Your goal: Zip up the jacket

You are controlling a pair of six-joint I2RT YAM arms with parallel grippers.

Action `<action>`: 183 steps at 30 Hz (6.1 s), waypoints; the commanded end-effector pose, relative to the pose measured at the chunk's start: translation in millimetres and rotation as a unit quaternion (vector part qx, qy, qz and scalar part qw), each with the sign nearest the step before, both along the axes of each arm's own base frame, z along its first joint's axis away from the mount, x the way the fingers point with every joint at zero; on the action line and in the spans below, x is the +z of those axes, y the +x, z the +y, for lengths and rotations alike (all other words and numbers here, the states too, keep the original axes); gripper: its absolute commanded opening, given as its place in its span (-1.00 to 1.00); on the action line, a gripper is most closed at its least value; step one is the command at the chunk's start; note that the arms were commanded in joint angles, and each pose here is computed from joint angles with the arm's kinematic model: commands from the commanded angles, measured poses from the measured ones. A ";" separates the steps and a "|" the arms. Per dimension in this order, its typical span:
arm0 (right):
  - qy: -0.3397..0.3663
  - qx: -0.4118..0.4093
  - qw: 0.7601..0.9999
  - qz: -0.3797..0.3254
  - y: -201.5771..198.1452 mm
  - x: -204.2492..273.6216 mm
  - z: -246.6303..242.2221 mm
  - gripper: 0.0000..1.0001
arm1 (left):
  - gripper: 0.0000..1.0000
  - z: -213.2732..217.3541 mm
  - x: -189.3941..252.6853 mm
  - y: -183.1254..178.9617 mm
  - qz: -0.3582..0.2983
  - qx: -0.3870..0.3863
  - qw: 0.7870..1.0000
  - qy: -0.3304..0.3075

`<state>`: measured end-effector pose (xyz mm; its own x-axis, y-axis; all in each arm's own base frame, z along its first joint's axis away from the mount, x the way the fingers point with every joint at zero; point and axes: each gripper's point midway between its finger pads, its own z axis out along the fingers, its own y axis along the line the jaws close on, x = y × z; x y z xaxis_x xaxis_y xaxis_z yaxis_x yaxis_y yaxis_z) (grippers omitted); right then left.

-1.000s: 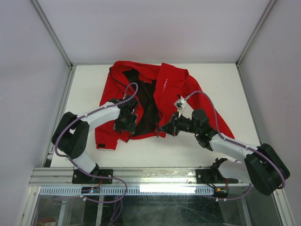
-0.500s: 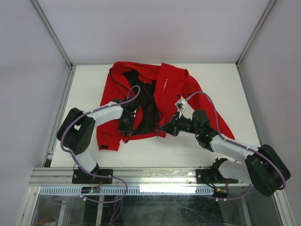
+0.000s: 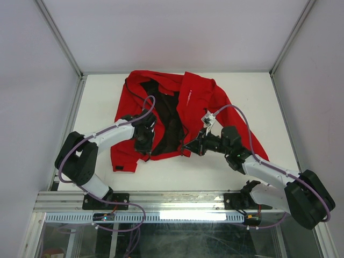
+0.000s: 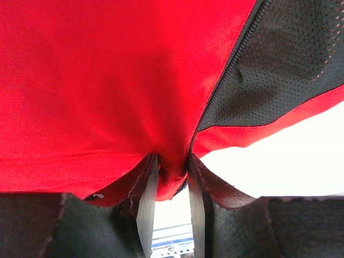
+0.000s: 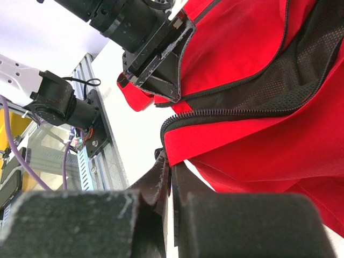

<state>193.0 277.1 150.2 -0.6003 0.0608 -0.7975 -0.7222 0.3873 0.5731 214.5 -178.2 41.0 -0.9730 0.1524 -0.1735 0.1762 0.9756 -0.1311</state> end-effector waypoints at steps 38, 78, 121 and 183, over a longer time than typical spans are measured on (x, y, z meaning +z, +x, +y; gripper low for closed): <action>0.002 0.011 1.000 -0.021 1.8 24.0 12.8 -1.00 | -0.95 -24.2 127.2 65.7 -0.188 0.052 0.964 -0.182; -0.076 -0.070 0.994 0.031 14.6 -25.5 12.9 -1.00 | -0.96 -74.5 60.0 -35.9 -0.138 0.073 0.949 -0.273; -0.116 -0.097 0.987 0.054 19.5 -59.0 3.6 -1.00 | -0.84 -90.9 -42.3 -22.7 -0.071 -0.017 0.996 -0.041; -0.139 -0.183 0.973 0.018 27.8 -46.9 -35.0 -1.00 | -1.00 -108.9 -9.4 -34.9 -0.146 0.018 0.989 -0.021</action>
<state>209.4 237.4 73.3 -0.6751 0.0340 -0.7369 -0.4493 0.7733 0.4473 190.9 -293.9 21.4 -0.8762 0.0859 -0.4742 0.1386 0.9873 -0.0773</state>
